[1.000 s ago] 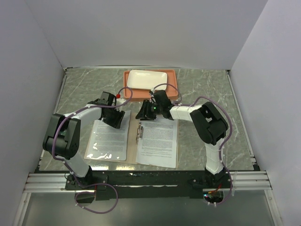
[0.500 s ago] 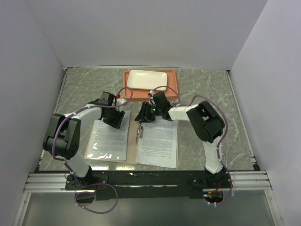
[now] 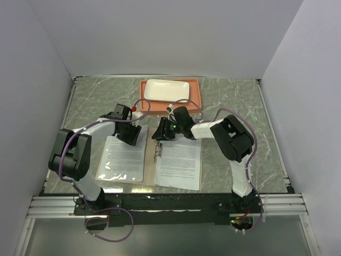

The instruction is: Put the files into the folder

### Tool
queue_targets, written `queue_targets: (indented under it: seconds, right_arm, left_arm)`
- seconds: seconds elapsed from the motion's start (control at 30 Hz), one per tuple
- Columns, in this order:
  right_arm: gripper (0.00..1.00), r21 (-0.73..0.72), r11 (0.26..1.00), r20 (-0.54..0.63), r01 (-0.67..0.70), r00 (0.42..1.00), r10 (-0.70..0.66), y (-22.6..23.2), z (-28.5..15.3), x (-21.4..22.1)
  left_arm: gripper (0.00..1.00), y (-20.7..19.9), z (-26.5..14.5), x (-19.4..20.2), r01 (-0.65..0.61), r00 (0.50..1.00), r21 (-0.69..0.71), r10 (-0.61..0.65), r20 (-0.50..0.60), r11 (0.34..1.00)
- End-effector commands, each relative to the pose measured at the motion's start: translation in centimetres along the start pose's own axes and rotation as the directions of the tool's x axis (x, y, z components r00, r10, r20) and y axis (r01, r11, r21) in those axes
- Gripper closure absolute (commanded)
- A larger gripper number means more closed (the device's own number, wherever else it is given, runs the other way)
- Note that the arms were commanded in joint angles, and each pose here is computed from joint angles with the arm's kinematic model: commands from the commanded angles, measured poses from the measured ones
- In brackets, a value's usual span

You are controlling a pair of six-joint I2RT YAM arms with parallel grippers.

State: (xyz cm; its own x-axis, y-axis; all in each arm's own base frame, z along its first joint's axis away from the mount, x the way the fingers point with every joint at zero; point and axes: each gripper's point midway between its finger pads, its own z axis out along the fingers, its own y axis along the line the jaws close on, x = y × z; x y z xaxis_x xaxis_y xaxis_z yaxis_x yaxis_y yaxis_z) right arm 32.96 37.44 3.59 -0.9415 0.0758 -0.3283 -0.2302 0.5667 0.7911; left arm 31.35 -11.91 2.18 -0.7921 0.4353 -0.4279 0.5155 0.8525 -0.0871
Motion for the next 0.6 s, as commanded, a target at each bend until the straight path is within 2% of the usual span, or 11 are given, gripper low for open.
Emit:
queue_targets:
  seconds: [0.0, 0.57]
  right_arm:
    - [0.51, -0.059, 0.998, 0.015, 0.034, 0.999, -0.033, 1.8, -0.2, 0.0]
    - [0.53, -0.141, 0.99, 0.039, 0.023, 0.999, -0.018, 4.3, -1.5, -0.4]
  left_arm:
    - [0.44, -0.6, 0.0, 0.9, 0.013, 1.0, 0.011, -0.013, -0.028, 1.0]
    - [0.45, -0.6, 0.2, 1.1, 0.017, 0.999, 0.013, -0.016, -0.038, 1.0]
